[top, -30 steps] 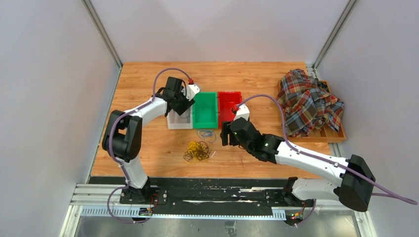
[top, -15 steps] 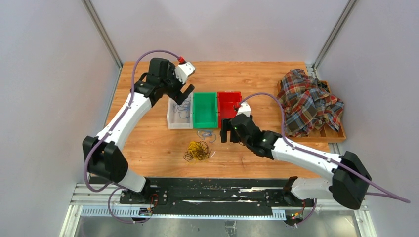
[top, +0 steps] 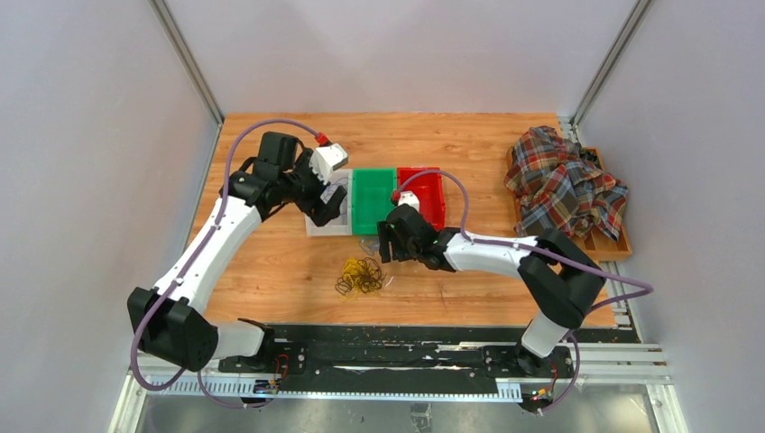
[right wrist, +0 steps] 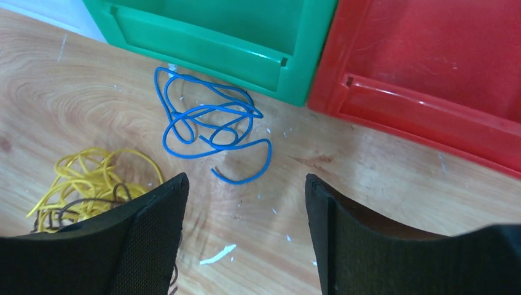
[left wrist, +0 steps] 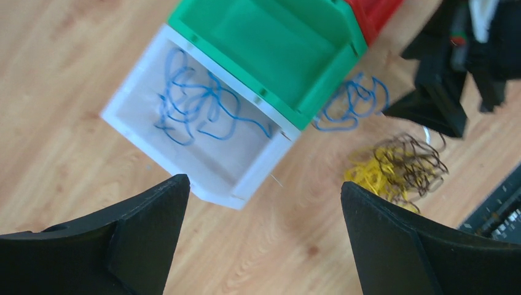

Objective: Untangle the cables

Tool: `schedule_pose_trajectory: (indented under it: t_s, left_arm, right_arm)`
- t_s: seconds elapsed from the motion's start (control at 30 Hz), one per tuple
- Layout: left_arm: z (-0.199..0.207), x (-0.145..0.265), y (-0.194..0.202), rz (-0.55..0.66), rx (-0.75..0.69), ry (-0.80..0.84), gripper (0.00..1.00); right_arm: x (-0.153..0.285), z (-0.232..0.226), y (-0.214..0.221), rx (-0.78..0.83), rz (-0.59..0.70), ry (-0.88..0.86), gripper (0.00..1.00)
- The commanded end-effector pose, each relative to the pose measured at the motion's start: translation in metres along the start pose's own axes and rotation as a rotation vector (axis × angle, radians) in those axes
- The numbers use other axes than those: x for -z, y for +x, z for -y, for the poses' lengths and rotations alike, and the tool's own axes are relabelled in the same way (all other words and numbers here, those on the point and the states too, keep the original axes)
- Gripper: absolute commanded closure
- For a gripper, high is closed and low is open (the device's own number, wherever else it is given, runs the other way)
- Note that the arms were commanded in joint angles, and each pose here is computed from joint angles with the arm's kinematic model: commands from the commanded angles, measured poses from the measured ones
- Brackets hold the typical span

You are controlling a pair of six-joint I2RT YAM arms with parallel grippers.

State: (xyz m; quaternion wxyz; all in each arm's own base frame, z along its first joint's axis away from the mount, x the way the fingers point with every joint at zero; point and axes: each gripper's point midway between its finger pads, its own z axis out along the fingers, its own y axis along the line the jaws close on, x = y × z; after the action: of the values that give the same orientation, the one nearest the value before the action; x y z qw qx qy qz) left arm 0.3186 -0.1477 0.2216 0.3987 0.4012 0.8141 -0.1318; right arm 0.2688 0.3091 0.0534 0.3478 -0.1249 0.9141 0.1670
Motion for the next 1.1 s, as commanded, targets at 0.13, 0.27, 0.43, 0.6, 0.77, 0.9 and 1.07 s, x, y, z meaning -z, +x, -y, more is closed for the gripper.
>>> schedule_pose_trajectory:
  t_s: [0.13, 0.27, 0.43, 0.6, 0.77, 0.9, 1.07]
  left_arm:
    - [0.037, 0.014, 0.016, -0.001, -0.018, 0.155, 0.00]
    - [0.039, 0.018, 0.016, 0.005, -0.038, 0.157, 0.05]
    - [0.052, 0.025, 0.015, 0.017, -0.080, 0.225, 0.06]
    - [0.061, 0.028, 0.010, 0.030, -0.089, 0.283, 0.08]
    - [0.064, 0.030, 0.006, 0.050, -0.097, 0.305, 0.12]
    - [0.067, 0.032, 0.000, 0.071, -0.106, 0.318, 0.13]
    - [0.069, 0.041, -0.020, 0.122, -0.125, 0.323, 0.10]
  right_arm:
    - [-0.030, -0.002, -0.012, 0.010, 0.014, -0.068, 0.46]
    - [-0.038, -0.014, -0.001, 0.022, -0.018, -0.142, 0.57]
    - [-0.030, -0.016, 0.000, 0.001, 0.004, -0.180, 0.83]
    - [0.007, -0.029, -0.032, -0.017, 0.091, -0.277, 0.99]
    - [0.053, -0.045, -0.065, 0.024, 0.180, -0.363, 1.00]
    - [0.079, -0.051, -0.080, 0.030, 0.229, -0.410, 1.00]
    - [0.115, -0.071, -0.105, 0.059, 0.293, -0.515, 0.99]
